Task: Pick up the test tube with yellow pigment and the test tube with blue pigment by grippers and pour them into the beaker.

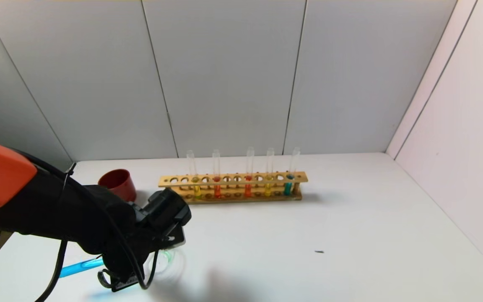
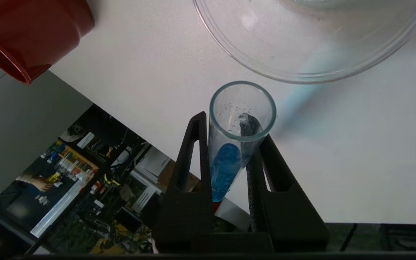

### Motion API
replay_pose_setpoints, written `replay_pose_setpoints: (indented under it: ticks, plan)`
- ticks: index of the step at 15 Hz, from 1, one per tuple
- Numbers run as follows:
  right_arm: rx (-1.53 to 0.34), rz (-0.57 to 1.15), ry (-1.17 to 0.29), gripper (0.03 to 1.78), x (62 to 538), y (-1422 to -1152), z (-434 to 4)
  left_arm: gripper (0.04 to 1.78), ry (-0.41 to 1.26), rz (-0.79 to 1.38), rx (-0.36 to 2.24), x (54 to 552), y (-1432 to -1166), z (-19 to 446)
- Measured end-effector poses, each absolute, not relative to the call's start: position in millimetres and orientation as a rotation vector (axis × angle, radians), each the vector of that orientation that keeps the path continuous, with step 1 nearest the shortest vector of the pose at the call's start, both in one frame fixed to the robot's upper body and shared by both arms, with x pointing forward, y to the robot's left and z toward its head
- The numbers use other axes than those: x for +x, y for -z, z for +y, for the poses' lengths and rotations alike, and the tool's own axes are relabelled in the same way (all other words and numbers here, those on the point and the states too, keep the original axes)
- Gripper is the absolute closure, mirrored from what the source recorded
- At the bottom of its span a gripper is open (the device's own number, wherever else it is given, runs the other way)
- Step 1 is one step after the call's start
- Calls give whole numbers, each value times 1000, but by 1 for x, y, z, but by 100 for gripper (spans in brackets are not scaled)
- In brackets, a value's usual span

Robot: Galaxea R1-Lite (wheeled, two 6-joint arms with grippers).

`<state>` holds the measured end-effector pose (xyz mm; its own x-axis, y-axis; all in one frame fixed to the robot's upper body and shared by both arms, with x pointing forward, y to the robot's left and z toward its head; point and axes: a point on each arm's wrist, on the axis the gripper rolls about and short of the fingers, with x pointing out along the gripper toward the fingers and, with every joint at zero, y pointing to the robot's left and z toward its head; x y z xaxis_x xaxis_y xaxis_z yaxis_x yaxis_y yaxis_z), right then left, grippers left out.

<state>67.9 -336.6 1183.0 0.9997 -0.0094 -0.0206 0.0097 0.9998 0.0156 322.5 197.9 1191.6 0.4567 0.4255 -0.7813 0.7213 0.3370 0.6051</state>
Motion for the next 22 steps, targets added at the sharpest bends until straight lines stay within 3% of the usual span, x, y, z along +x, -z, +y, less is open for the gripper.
replay_pose_setpoints:
  ticks: [17, 22]
  plan:
    - [16, 20, 10, 11, 68, -1183, -337, 150, 261, 1300, 1389, 341, -1186, 189]
    - [16, 20, 10, 11, 68, -1183, -337, 150, 270, 1345, 1417, 343, -1196, 189]
